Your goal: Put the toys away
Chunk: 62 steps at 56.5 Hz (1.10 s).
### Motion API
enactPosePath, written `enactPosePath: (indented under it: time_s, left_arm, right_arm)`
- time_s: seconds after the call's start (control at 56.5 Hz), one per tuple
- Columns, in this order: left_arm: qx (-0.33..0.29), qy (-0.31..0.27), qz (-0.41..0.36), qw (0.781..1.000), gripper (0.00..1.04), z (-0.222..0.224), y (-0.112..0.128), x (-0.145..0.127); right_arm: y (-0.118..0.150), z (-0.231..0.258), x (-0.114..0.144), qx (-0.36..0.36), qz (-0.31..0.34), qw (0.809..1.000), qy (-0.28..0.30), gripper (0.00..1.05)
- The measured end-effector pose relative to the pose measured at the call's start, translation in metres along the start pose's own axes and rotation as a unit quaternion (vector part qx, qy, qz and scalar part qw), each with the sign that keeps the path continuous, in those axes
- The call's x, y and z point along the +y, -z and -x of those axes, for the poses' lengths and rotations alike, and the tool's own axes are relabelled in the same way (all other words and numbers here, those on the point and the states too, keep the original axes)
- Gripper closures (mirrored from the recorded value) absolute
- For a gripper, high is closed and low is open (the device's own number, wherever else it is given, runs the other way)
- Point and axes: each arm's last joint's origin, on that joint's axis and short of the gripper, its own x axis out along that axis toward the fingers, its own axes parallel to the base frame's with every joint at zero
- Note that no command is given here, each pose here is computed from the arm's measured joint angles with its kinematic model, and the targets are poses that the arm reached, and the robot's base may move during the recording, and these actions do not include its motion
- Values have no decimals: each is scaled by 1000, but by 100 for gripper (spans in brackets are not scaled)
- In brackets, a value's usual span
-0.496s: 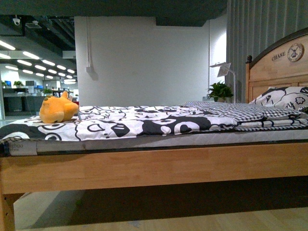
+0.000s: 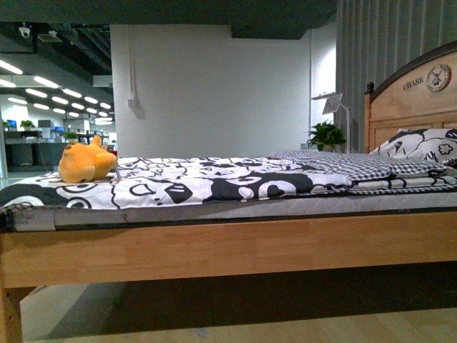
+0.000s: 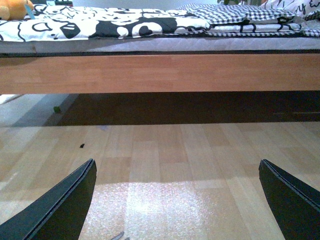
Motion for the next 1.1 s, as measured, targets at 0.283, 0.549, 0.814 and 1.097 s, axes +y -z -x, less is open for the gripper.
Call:
enactPosePath:
  time_s: [0.283,0.549,0.814,1.097]
  left_arm:
    - [0,0,0,1000,6,0,0,0]
    - [0,0,0,1000,6,0,0,0]
    - [0,0,0,1000,6,0,0,0]
    - [0,0,0,1000,6,0,0,0]
  right_arm:
    - [0,0,0,0,0,1000,0,7]
    - [0,0,0,0,0,1000,0,7]
    - [0,0,0,0,0,1000,0,7]
    - [0,0,0,0,0,1000,0,7]
